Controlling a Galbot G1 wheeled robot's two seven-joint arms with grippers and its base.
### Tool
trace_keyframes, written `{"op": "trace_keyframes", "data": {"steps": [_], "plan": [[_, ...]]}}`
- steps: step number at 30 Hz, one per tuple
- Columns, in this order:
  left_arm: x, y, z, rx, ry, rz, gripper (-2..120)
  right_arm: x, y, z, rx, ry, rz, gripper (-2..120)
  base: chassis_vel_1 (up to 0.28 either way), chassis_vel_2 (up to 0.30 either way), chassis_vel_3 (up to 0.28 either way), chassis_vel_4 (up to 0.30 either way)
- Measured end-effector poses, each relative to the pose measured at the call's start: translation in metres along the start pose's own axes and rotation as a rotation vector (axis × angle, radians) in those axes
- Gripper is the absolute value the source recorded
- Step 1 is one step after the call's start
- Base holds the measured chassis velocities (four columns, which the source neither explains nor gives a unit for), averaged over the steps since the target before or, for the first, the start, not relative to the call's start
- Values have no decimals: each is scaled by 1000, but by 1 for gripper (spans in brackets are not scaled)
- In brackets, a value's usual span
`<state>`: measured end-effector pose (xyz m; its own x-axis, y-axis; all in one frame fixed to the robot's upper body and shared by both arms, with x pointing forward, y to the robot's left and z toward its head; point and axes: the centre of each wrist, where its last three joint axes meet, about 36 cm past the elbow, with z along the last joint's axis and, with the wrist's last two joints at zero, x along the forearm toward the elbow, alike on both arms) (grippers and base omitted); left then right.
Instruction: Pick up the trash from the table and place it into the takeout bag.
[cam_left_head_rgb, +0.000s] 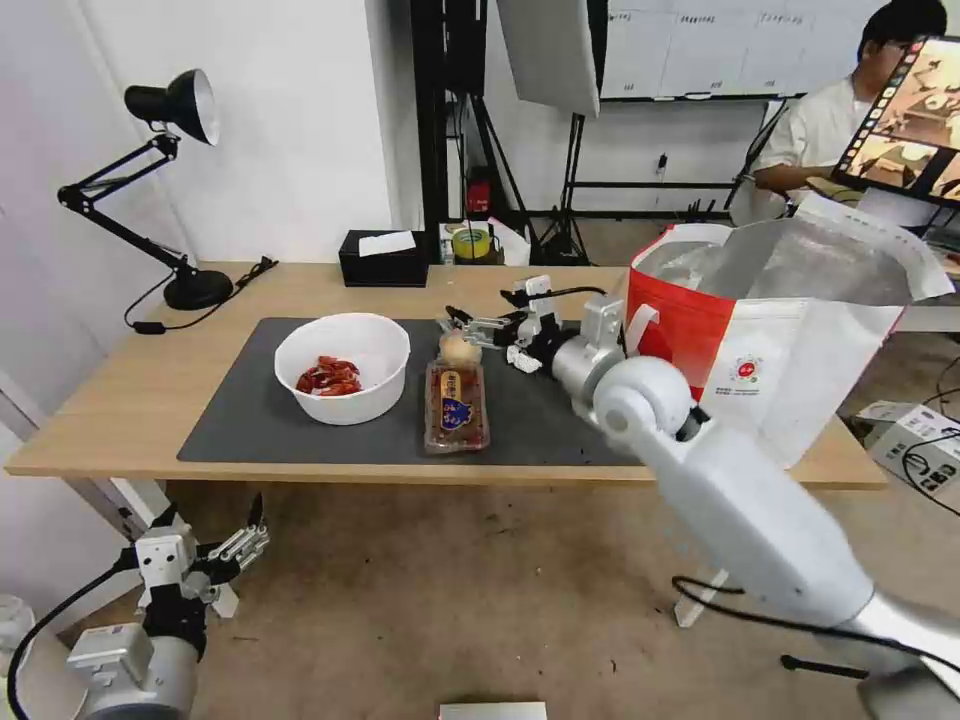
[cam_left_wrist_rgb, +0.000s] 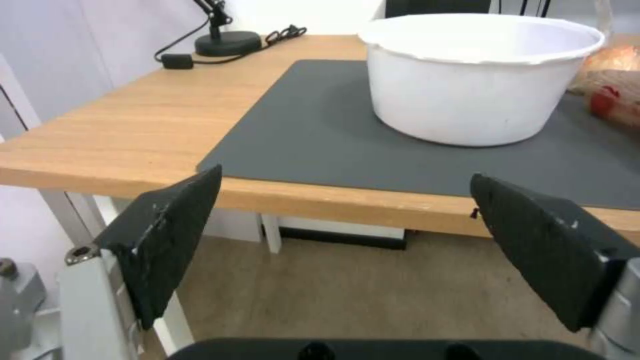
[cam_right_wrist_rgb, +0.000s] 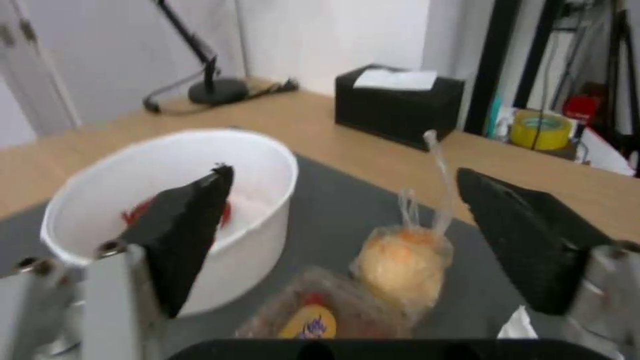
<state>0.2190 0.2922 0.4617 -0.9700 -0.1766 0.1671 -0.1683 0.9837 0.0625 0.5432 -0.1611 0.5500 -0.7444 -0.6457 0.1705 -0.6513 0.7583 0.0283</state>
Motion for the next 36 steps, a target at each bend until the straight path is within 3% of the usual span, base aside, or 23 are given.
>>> {"op": "trace_keyframes", "data": {"steps": [5,8,13,16,23,36], "plan": [[1,0,-2,0,-4,5,100,-15,-13,12,55,75,-59,68,0,0,0,0],[1,-2,-4,10,-11,27,100,-30,-25,24,99,112,-80,52,0,0,0,0],[2,-5,-7,81,-14,68,100,-37,-33,36,87,131,-128,39,0,0,0,0],[-3,-8,-10,128,-27,137,100,-44,-41,49,71,113,-170,25,0,0,0,0],[-8,-9,-9,128,-35,187,100,-49,-46,62,49,132,-160,0,0,0,0,0],[-10,-10,-6,127,-36,195,100,-55,-52,72,24,179,-149,0,0,0,0,0]]}}
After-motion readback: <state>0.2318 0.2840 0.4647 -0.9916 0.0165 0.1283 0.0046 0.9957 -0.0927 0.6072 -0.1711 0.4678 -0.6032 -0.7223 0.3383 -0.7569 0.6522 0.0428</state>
